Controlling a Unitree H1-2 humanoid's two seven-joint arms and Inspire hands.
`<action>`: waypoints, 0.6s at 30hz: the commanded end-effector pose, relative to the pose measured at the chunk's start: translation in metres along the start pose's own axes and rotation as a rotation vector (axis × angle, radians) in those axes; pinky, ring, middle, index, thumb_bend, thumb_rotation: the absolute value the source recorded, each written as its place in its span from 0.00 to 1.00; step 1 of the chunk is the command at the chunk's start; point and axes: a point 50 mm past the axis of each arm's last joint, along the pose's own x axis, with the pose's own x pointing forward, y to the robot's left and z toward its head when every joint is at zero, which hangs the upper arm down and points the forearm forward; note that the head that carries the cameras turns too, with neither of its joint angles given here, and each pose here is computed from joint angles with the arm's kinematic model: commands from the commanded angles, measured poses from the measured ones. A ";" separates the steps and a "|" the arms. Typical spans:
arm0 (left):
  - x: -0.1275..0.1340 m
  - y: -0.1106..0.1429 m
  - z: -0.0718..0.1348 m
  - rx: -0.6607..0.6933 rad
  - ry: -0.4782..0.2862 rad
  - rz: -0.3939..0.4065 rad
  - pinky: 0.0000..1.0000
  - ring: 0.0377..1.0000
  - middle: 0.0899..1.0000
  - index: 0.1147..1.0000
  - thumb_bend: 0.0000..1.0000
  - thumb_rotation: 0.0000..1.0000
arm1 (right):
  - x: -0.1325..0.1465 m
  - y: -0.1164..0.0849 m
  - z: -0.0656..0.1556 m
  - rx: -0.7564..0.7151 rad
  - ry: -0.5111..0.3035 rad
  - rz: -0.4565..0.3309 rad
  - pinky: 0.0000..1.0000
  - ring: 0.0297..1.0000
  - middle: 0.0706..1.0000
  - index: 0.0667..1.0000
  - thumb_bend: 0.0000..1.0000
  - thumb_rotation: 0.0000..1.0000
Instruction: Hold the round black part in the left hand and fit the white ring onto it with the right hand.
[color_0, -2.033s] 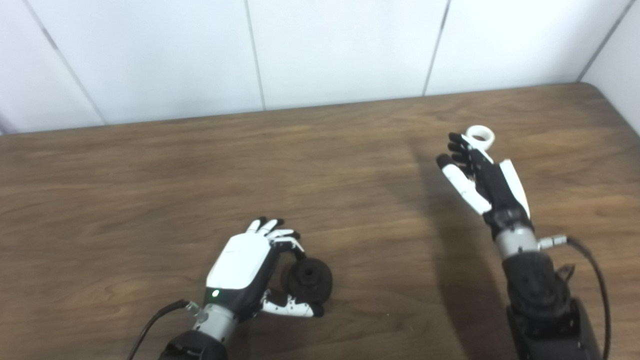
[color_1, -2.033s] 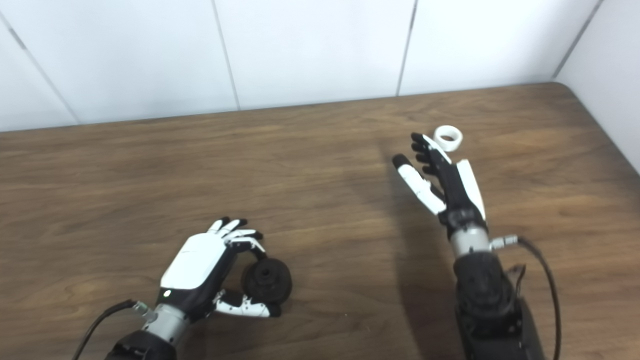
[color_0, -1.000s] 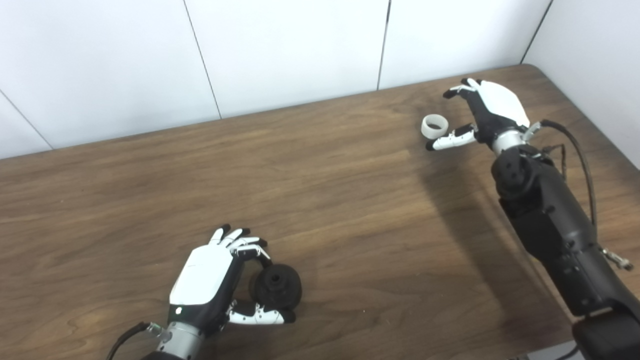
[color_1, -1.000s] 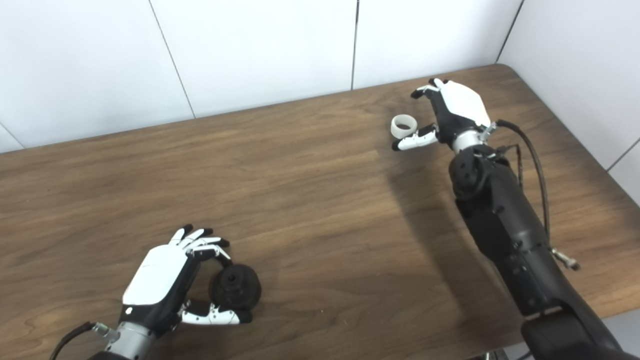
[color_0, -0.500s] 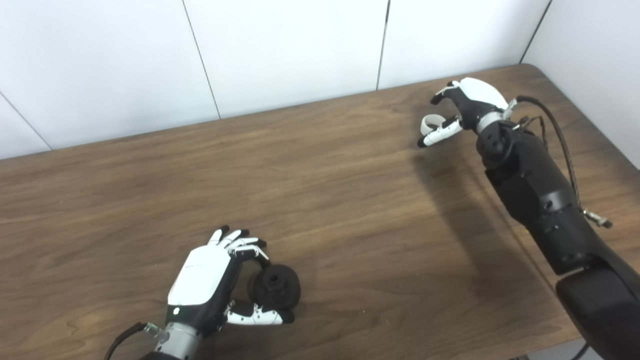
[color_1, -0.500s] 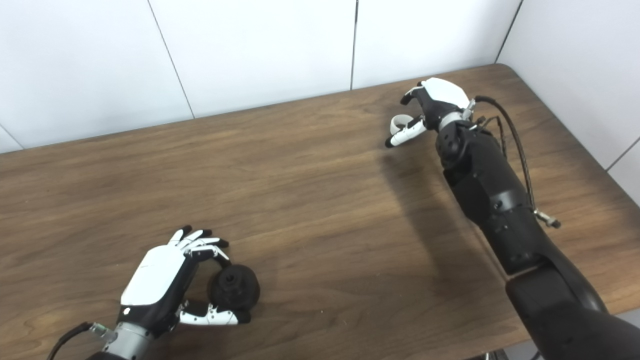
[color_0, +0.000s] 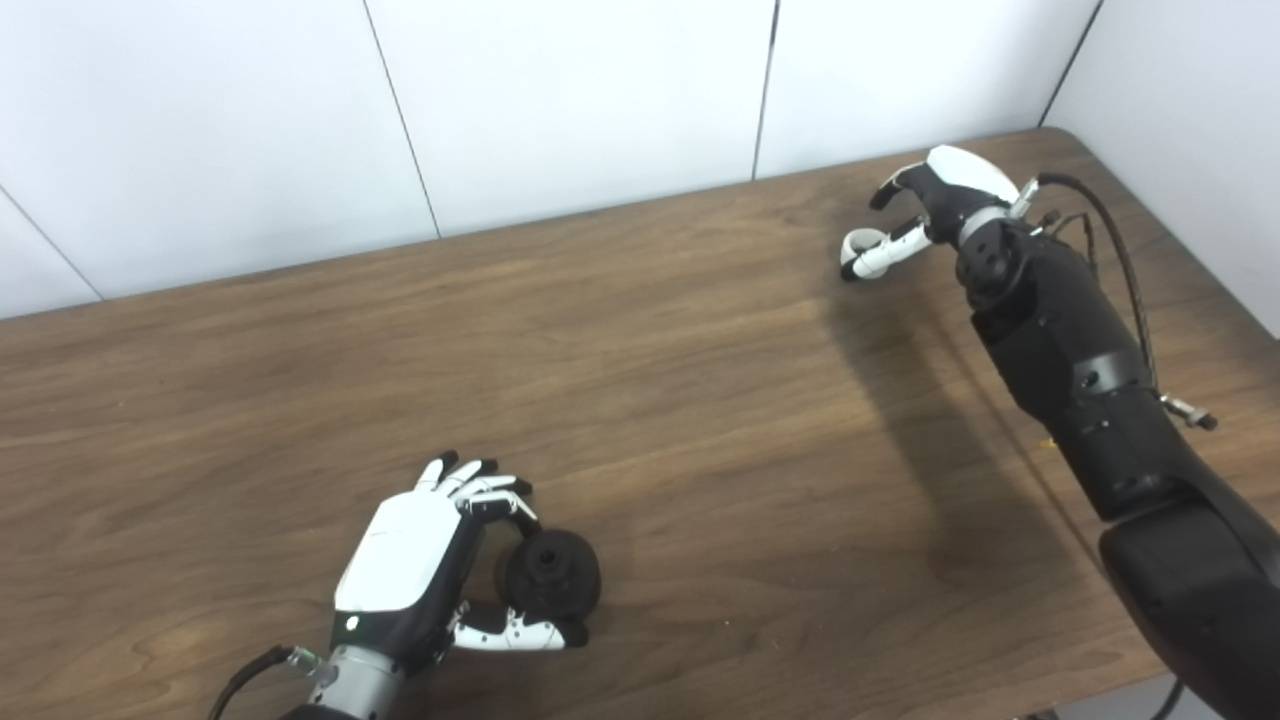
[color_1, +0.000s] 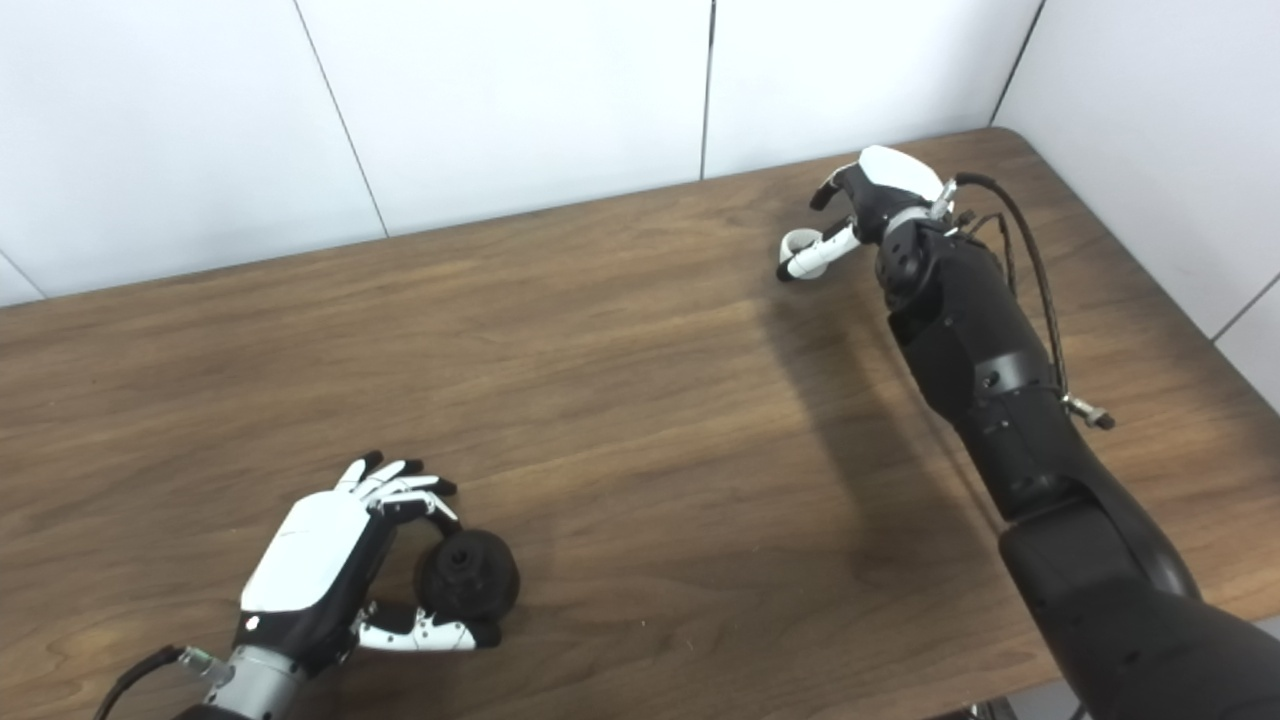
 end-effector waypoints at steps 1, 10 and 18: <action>-0.007 -0.003 -0.009 0.038 0.052 -0.043 1.00 0.90 0.76 0.41 0.52 0.06 | 0.005 -0.040 0.007 0.007 -0.012 -0.078 0.96 1.00 0.93 0.70 0.80 0.36; -0.007 -0.001 -0.011 0.033 0.055 -0.043 1.00 0.90 0.75 0.41 0.52 0.06 | 0.005 -0.034 0.011 -0.017 -0.010 -0.057 0.90 1.00 0.90 0.67 0.79 0.35; -0.008 0.001 -0.011 0.034 0.051 -0.041 1.00 0.90 0.75 0.41 0.52 0.06 | 0.005 -0.027 0.016 -0.035 -0.004 -0.051 0.84 0.98 0.90 0.66 0.79 0.33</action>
